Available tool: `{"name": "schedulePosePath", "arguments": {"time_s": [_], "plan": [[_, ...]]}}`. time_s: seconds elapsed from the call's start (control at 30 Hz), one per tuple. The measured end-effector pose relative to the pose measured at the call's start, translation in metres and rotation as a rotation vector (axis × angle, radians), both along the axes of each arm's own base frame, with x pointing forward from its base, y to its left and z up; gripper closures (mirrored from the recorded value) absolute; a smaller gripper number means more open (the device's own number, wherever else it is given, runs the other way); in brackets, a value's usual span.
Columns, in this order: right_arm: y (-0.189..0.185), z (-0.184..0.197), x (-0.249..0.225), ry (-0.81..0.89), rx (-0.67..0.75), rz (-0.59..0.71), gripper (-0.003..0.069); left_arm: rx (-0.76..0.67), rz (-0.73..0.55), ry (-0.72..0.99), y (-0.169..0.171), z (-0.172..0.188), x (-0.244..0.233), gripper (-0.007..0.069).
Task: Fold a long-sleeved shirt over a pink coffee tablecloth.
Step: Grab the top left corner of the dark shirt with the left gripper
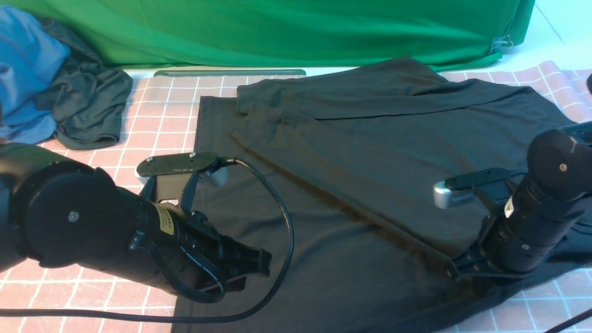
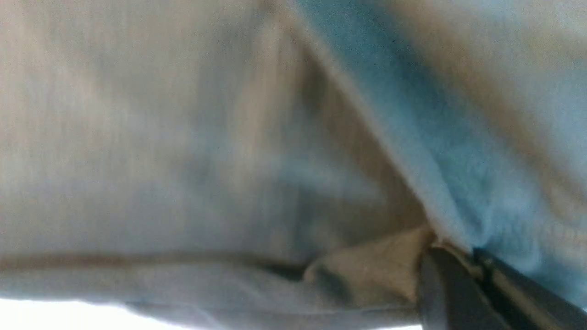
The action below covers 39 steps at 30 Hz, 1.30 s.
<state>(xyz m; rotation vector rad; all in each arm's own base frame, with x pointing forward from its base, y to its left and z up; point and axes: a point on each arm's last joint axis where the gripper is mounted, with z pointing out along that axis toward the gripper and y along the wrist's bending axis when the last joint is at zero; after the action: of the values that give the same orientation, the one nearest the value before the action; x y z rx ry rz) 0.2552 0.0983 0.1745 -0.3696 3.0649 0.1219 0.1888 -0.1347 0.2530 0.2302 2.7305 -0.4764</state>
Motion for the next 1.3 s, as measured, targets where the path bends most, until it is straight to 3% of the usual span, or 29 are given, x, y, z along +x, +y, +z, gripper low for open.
{"name": "schedulePosePath", "arguments": {"time_s": [0.33, 0.43, 0.67, 0.73, 0.9, 1.1, 1.3], "plan": [[-0.013, 0.017, -0.037, 0.093, -0.026, -0.045, 0.0608, -0.007, 0.002, -0.015, 0.0, 0.001, 0.001, 0.0612], [-0.014, 0.015, -0.04, 0.096, -0.028, -0.048, 0.0573, -0.011, 0.003, -0.02, 0.0, 0.002, 0.001, 0.0612], [-0.016, 0.02, -0.035, 0.065, -0.065, 0.009, 0.0231, -0.011, 0.003, -0.022, 0.0, 0.002, 0.001, 0.0612], [-0.02, 0.028, -0.03, 0.029, -0.114, 0.019, 0.0197, -0.011, 0.003, -0.022, 0.0, 0.002, 0.001, 0.0612], [-0.048, 0.063, -0.01, -0.136, -0.284, -0.043, 0.0196, -0.012, 0.013, -0.011, 0.0, 0.001, 0.001, 0.0612], [-0.099, 0.074, 0.017, -0.171, -0.204, -0.224, 0.0172, -0.037, 0.029, 0.015, -0.002, 0.001, -0.001, 0.0612], [-0.151, 0.051, 0.048, -0.108, -0.135, -0.376, 0.015, -0.032, 0.028, 0.03, -0.001, 0.0, -0.002, 0.0612]]}}
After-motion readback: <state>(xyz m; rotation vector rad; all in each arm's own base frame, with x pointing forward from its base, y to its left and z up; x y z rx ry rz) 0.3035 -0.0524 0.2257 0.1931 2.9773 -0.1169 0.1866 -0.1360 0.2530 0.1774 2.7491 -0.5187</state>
